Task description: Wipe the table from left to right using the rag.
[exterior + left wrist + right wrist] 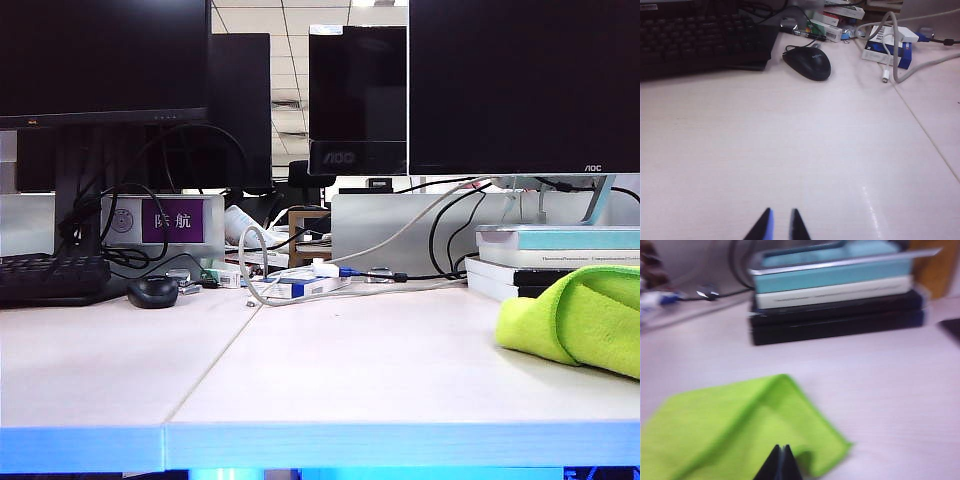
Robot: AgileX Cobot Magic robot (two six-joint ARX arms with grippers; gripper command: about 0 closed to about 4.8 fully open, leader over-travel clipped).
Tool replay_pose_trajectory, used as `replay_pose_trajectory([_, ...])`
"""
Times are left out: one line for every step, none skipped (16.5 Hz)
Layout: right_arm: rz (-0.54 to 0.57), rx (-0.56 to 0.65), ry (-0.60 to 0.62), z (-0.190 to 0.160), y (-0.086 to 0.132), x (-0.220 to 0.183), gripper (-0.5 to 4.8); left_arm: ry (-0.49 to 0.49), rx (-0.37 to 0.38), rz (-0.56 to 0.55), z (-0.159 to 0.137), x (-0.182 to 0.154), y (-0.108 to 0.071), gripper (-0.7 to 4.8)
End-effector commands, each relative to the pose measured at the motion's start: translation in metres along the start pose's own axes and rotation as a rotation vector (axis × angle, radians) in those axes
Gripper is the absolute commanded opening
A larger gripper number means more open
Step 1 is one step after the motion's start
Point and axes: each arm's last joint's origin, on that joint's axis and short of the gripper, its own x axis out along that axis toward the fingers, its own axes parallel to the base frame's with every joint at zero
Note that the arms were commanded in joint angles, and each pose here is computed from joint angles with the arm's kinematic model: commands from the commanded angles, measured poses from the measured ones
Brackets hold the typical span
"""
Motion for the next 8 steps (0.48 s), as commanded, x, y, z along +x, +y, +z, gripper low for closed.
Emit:
replay_pose_trajectory([-0.044, -0.018, -0.003, -0.0012, -0.0045, 0.001, -0.05, 0.013, 0.001, -0.006, -0.0027, 0.0008, -0.0001, 0.57])
replay_pose_trajectory([-0.053, -0.016, -0.004, -0.0011, -0.0053, 0.001, -0.05, 0.013, 0.001, -0.005, -0.0027, 0.0008, -0.0001, 0.57])
replay_pose_trajectory([-0.053, -0.016, -0.004, -0.0011, -0.0054, 0.001, -0.05, 0.013, 0.002, -0.006, -0.0027, 0.0008, -0.0001, 0.57])
replay_pose_trajectory([-0.051, -0.017, -0.004, -0.0011, -0.0052, 0.001, -0.05, 0.013, 0.002, -0.005, -0.0027, 0.0008, -0.0001, 0.57])
replay_pose_trajectory([-0.051, -0.017, -0.003, -0.0012, -0.0052, 0.001, -0.05, 0.013, 0.001, -0.006, -0.0027, 0.0008, -0.0001, 0.57])
replay_pose_trajectory([-0.051, -0.017, -0.003, -0.0012, -0.0052, 0.001, -0.05, 0.013, 0.002, -0.006, -0.0027, 0.0008, -0.0001, 0.57])
replay_pose_trajectory([-0.051, -0.017, -0.002, -0.0012, -0.0052, 0.001, -0.05, 0.013, 0.002, -0.006, -0.0027, 0.0008, -0.0001, 0.57])
replay_pose_trajectory([-0.051, -0.017, -0.002, -0.0012, -0.0052, 0.001, -0.05, 0.013, 0.002, -0.006, -0.0027, 0.0008, -0.0001, 0.57])
